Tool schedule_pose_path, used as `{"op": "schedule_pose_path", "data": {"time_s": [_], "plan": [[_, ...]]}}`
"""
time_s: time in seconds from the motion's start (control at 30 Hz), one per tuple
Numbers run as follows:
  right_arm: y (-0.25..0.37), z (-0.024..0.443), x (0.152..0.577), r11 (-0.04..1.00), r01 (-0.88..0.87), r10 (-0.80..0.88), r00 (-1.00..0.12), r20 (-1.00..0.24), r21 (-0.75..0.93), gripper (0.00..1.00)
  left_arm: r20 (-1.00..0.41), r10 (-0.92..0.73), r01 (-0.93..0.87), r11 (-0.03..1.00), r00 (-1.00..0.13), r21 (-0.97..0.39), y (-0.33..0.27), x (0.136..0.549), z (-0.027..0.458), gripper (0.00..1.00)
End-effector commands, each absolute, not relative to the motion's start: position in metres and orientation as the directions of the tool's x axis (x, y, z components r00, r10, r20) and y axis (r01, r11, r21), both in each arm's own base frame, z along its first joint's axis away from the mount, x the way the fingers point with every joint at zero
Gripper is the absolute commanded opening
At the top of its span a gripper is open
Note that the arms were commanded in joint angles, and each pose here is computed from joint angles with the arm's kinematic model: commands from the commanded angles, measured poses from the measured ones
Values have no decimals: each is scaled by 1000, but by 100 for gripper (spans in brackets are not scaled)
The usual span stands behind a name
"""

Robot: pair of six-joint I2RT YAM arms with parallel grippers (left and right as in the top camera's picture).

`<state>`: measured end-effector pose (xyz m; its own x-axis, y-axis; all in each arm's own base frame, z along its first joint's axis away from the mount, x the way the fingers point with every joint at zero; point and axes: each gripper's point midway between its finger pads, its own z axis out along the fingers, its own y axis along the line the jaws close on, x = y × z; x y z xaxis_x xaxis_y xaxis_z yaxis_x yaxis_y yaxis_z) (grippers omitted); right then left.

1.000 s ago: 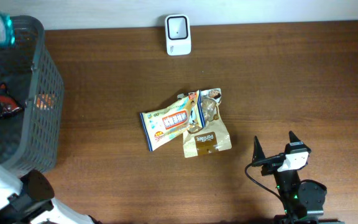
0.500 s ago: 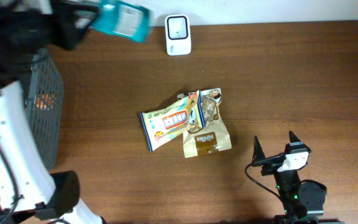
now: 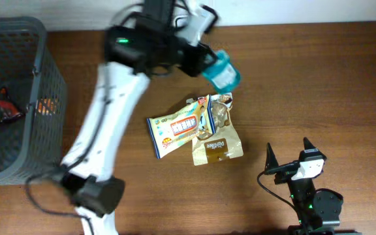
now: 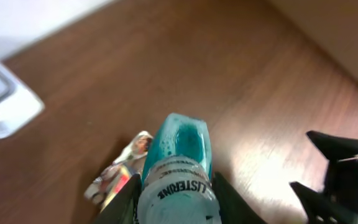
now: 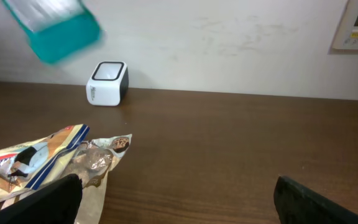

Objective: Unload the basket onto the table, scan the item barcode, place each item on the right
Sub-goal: 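Lift the Listerine bottle out and set it upright right of the bags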

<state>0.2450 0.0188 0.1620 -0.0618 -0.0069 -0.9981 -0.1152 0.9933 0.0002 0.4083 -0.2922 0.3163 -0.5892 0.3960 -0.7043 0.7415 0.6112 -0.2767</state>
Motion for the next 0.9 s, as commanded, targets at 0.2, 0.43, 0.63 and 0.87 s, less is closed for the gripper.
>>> {"op": "schedule_pose_path", "data": {"time_s": [0.2, 0.43, 0.63, 0.87], "plan": [[18, 158, 245, 994, -110, -7, -66, -998, 1, 98, -577, 545, 771, 580, -608, -265, -373, 406, 204, 8], [18, 158, 245, 994, -110, -7, -66, -998, 1, 98, -545, 592, 777, 598, -594, -197, -393, 414, 158, 11], [18, 158, 245, 994, -110, -7, -66, -998, 1, 98, -568, 598, 797, 573, -566, -190, -411, 412, 151, 16], [18, 158, 245, 994, -110, -7, -66, -998, 1, 98, -568, 602, 801, 567, -562, -192, -416, 410, 148, 27]]}}
